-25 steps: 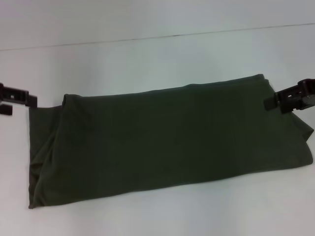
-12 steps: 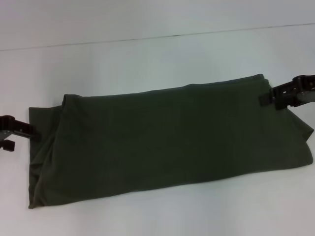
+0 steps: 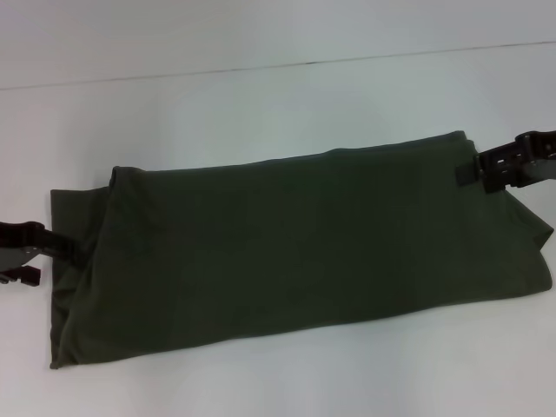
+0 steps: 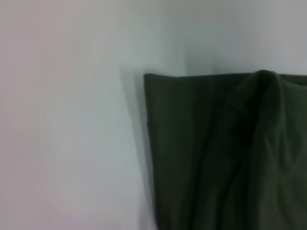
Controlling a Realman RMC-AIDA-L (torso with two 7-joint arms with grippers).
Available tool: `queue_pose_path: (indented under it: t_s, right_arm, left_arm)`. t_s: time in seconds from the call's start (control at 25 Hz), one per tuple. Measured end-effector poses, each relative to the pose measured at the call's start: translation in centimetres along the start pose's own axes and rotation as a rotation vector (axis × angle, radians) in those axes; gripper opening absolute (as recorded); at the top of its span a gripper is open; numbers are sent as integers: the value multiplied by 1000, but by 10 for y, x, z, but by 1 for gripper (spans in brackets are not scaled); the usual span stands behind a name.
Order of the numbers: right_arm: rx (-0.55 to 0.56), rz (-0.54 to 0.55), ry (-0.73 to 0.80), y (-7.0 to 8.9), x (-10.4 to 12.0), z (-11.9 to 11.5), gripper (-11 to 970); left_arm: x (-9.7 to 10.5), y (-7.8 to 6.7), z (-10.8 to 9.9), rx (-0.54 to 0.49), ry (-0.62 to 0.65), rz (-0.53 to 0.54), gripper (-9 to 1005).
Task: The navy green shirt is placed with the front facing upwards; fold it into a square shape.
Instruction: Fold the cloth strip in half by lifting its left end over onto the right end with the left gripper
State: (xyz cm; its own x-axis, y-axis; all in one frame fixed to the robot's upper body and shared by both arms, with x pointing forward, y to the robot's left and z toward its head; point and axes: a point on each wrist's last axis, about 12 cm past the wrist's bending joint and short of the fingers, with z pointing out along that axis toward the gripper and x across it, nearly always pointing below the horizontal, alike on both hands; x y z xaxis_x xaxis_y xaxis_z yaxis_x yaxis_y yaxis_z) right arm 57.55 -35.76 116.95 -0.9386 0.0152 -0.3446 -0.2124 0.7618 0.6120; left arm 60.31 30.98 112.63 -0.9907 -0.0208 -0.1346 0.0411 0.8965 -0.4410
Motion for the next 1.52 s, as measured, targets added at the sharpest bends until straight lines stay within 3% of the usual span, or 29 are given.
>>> queue_pose_path:
  t_s: [1.52]
  right_arm:
    - [12,20,-3,-8,7,-2,731]
  left_arm:
    - [-4,-4,20,-46,-9,-27,827]
